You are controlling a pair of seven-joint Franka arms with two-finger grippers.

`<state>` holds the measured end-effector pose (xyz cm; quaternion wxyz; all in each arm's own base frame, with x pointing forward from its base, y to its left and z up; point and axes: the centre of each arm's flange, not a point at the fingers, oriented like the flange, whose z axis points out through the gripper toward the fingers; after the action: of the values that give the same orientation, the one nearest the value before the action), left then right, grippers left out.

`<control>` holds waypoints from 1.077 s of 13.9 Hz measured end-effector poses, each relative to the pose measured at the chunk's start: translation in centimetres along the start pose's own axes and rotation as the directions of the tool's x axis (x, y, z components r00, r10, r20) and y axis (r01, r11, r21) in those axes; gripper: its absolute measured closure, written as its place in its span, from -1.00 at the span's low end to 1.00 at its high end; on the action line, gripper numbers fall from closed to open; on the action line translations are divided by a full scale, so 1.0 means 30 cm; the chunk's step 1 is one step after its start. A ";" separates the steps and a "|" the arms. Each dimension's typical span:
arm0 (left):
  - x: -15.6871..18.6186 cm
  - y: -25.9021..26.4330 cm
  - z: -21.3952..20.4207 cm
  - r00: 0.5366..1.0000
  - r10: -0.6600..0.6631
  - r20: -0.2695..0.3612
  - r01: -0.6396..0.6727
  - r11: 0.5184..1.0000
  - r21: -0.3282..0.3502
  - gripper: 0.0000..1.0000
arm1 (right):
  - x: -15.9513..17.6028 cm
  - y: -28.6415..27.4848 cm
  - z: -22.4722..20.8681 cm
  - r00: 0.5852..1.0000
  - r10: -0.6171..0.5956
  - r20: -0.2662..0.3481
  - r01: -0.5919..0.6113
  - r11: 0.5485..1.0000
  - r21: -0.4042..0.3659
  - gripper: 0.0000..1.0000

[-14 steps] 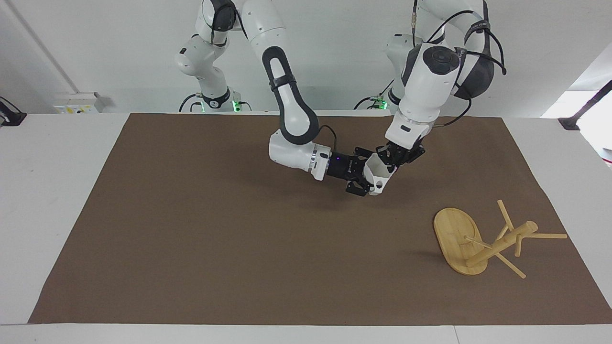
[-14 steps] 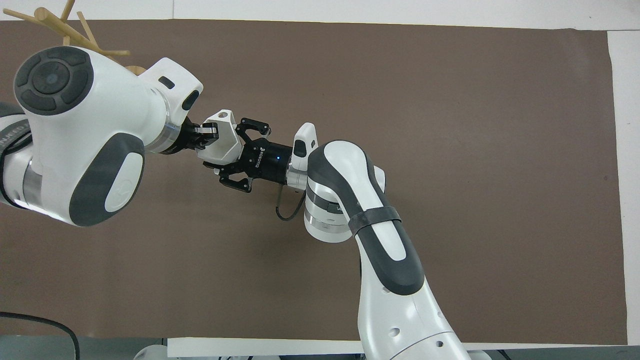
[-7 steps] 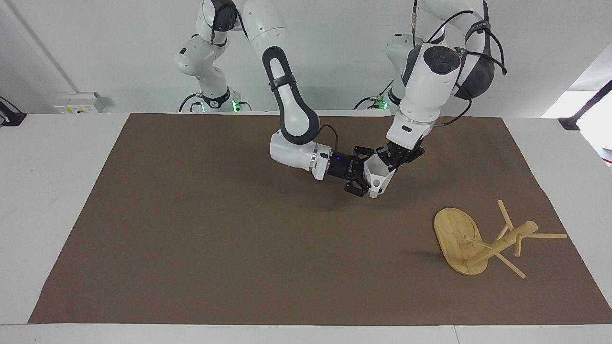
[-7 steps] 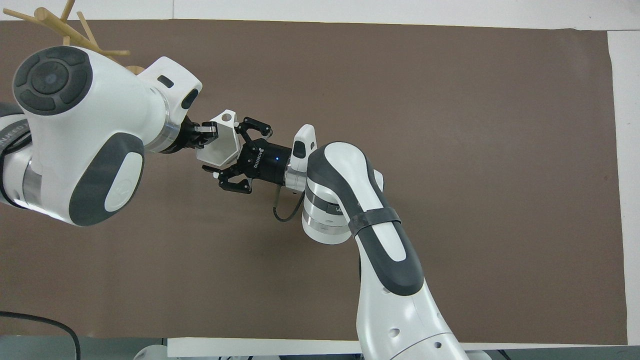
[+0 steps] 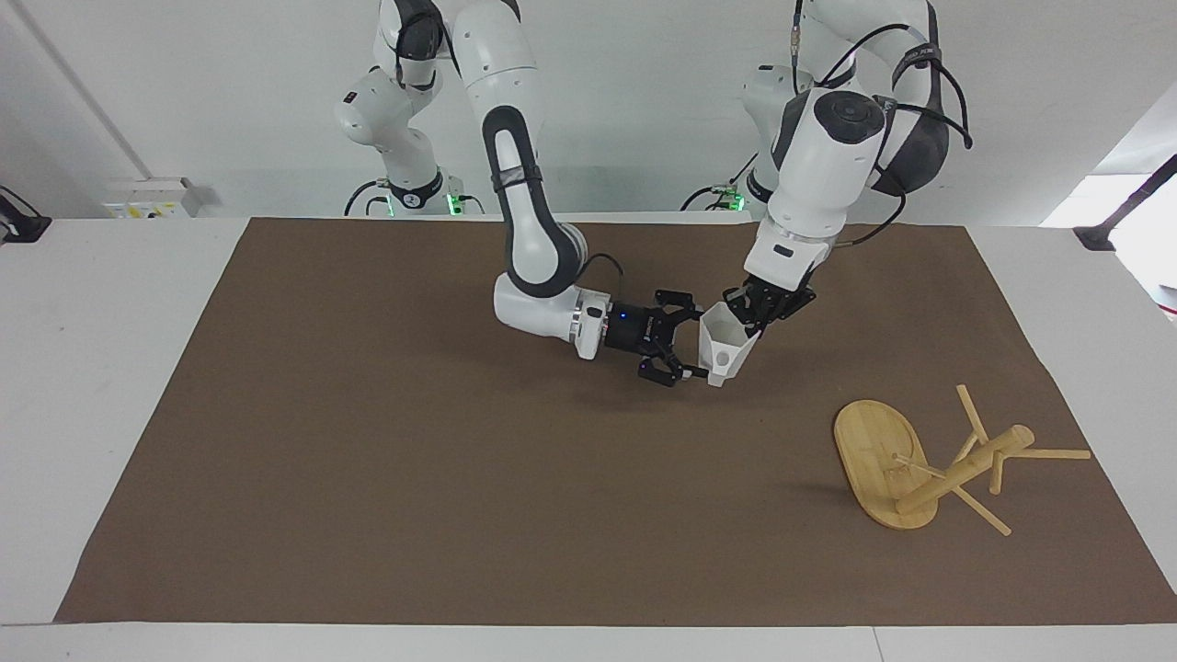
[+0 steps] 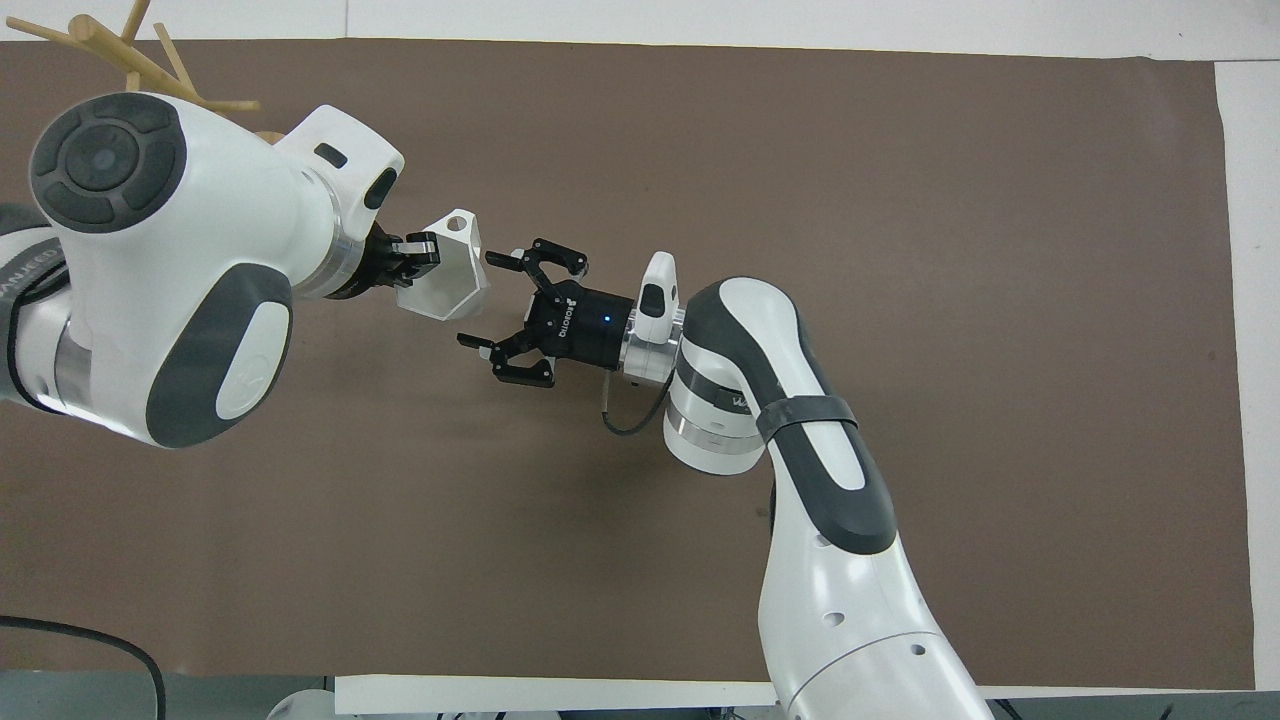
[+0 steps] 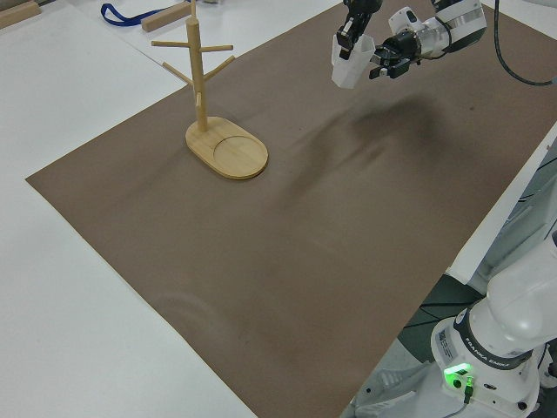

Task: Hang cup on rack
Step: 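Grasp the cup with the left gripper and open the right gripper, then move the cup onto a stand peg while the right gripper withdraws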

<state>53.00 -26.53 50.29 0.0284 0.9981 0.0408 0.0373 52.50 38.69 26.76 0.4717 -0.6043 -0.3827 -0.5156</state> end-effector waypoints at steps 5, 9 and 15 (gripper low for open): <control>0.092 -0.093 -0.011 0.954 -0.292 -0.064 0.289 0.956 -0.051 0.89 | -0.026 0.132 -0.274 0.997 -0.076 0.032 0.073 0.993 0.088 -0.99; 0.161 -0.162 -0.003 0.872 -0.476 -0.116 0.462 0.878 -0.128 0.89 | 0.013 0.306 -0.574 0.988 -0.124 0.090 0.110 0.983 0.145 -0.99; 0.250 -0.353 0.073 0.668 -0.712 -0.217 0.618 0.693 -0.371 0.89 | 0.052 0.455 -1.119 0.975 -0.124 0.183 0.076 0.966 0.247 -0.99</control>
<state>59.79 -15.48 48.00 0.1662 0.8762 0.4043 0.2030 56.93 2.68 26.68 0.4738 -0.5712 -0.5169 -0.4267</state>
